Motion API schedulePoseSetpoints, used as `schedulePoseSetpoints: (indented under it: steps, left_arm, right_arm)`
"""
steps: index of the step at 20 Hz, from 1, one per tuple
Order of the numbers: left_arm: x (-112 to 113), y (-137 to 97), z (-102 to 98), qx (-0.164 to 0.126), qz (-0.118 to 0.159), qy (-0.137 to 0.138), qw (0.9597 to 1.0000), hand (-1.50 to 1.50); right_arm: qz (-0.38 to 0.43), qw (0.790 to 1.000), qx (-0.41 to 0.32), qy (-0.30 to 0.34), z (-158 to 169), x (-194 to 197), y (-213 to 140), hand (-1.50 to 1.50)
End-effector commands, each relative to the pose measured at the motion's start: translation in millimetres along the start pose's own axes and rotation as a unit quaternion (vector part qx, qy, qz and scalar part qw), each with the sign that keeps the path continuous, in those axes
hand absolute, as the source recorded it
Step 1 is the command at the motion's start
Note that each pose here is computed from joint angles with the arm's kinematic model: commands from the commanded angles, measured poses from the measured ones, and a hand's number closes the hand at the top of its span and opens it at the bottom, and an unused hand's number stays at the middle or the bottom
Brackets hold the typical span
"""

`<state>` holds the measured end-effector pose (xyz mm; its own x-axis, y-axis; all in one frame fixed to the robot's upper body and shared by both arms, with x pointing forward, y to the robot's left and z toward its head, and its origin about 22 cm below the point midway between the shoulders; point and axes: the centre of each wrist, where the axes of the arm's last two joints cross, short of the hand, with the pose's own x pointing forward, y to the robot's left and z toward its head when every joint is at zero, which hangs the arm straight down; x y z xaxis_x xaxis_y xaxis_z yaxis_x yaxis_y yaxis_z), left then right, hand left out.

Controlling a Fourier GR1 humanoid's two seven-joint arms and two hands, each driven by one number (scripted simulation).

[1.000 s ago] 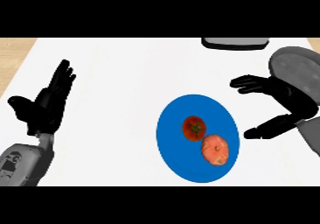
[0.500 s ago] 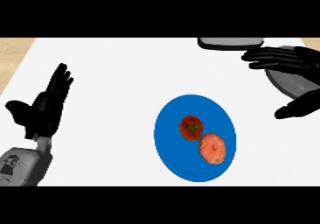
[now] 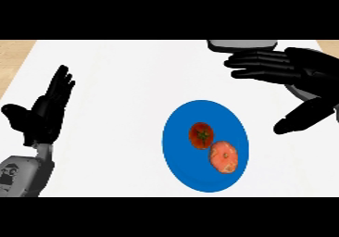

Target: Pick the tomato from the plate and place it in the pan

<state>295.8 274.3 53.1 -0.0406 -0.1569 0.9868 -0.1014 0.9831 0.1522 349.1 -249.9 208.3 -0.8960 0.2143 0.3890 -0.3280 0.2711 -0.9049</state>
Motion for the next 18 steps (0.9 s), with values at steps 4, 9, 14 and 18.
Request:
schedulePoseSetpoints:
  steps: [4,9,14,18]
  left_arm:
    - [-3.7,8.5,5.4,0.004,0.002,0.006,1.0,0.0]
    - [24.6,2.8,-12.2,0.001,-0.002,-0.006,1.0,0.0]
    - [-5.1,24.8,-5.9,0.006,0.009,-0.004,0.9999,0.0]
    - [0.8,2.0,-10.2,0.001,0.003,-0.002,1.0,0.0]
  right_arm:
    - [-0.049,0.996,0.065,-0.024,-9.2,12.2,20.9,-1.5]
    - [-0.019,0.997,0.079,-0.017,-11.4,29.3,52.5,-1.5]
    - [-0.014,0.995,0.091,0.035,-9.5,26.3,57.5,-1.5]
    - [-0.009,0.996,0.072,0.056,-13.1,36.0,52.2,-1.5]
